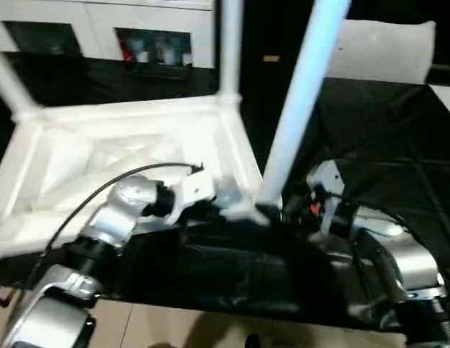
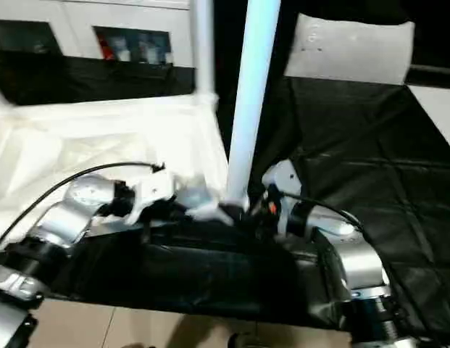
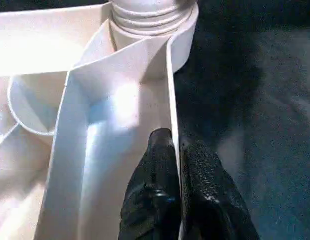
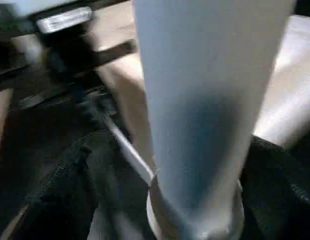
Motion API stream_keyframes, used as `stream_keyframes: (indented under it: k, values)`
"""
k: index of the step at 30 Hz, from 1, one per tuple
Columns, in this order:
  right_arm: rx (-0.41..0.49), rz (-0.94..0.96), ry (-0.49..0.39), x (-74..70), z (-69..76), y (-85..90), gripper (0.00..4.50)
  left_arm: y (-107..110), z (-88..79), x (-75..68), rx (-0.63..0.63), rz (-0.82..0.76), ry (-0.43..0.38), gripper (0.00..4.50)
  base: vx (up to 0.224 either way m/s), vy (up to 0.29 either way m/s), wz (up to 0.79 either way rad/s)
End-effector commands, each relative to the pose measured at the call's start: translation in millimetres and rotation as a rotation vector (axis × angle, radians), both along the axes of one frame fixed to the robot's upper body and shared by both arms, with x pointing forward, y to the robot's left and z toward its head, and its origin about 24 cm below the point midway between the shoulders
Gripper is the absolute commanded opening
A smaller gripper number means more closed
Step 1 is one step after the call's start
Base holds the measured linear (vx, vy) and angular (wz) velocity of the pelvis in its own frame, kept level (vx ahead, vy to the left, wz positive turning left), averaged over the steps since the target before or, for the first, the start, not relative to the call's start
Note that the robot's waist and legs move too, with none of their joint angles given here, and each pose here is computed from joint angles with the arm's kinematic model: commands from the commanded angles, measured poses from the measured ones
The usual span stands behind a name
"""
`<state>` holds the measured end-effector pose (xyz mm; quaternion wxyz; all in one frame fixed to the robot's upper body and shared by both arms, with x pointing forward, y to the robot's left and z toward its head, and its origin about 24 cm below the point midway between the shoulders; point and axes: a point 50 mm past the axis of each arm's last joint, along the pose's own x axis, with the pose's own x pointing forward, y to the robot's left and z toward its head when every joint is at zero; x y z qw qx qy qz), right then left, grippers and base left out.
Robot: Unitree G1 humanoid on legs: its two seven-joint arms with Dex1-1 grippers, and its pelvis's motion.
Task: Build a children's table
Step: Rotate leg to tighten
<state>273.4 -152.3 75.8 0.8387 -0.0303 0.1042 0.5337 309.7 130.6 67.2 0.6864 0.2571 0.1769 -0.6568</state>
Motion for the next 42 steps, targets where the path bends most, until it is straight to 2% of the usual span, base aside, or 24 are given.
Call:
stream_keyframes:
  k: [1,4,5,8,9,12,13,16,19,21,23,29,35,42]
  values:
    - [0.011,0.107,0.006,-2.5,2.1,0.3,4.07,-4.8,-13.9,-13.6,0.033,-0.137,0.081,0.0,0.0,0.0,0.0]
    - [0.003,0.199,0.024,-3.9,3.4,-1.9,4.07,0.4,-12.3,-15.3,0.063,-0.198,0.094,0.0,0.0,0.0,0.0]
    - [0.001,0.238,0.038,-4.7,4.0,-2.9,3.9,1.8,-11.5,-15.8,0.073,-0.225,0.097,0.0,0.0,0.0,0.0]
    - [-0.003,0.344,0.078,-7.5,5.7,-5.0,3.77,4.4,-9.4,-17.3,0.1,-0.291,0.1,0.0,0.0,0.0,0.0]
    - [-0.004,0.365,0.086,-8.1,6.0,-5.5,3.55,4.7,-9.0,-17.6,0.105,-0.302,0.1,0.0,0.0,0.0,0.0]
    - [-0.016,0.42,0.103,-9.5,6.0,-6.0,3.42,4.8,-8.1,-18.2,0.117,-0.335,0.099,0.0,0.0,0.0,0.0]
    - [-0.021,0.434,0.106,-9.8,5.9,-6.0,3.18,4.8,-7.9,-18.5,0.119,-0.343,0.098,0.0,0.0,0.0,0.0]
    - [-0.021,0.46,0.118,-10.6,5.8,-5.6,3.08,4.8,-7.6,-19.7,0.122,-0.362,0.1,0.0,0.0,0.0,0.0]
    - [-0.014,0.488,0.126,-10.4,6.1,-4.5,2.69,7.0,-8.9,-21.7,0.129,-0.384,0.106,0.0,0.0,0.0,0.0]
    - [-0.013,0.497,0.129,-10.2,6.0,-4.1,2.66,8.0,-9.4,-21.7,0.133,-0.387,0.107,0.0,0.0,0.0,0.0]
    - [-0.012,0.499,0.129,-10.1,6.0,-4.0,2.36,8.3,-9.5,-21.5,0.135,-0.388,0.107,0.0,0.0,0.0,0.0]
    - [-0.005,0.514,0.138,-12.3,4.9,-2.7,2.13,7.5,-9.9,-19.1,0.135,-0.381,0.098,0.0,0.0,0.0,0.0]
    - [0.029,0.454,0.152,-15.9,3.1,3.8,2.1,0.4,-8.4,-12.8,0.067,-0.283,0.079,0.0,0.0,0.0,0.0]
    - [0.004,0.101,0.138,-4.4,-13.7,35.2,2.05,-27.2,-9.9,-2.1,-0.033,-0.053,0.084,0.0,0.0,0.0,0.0]
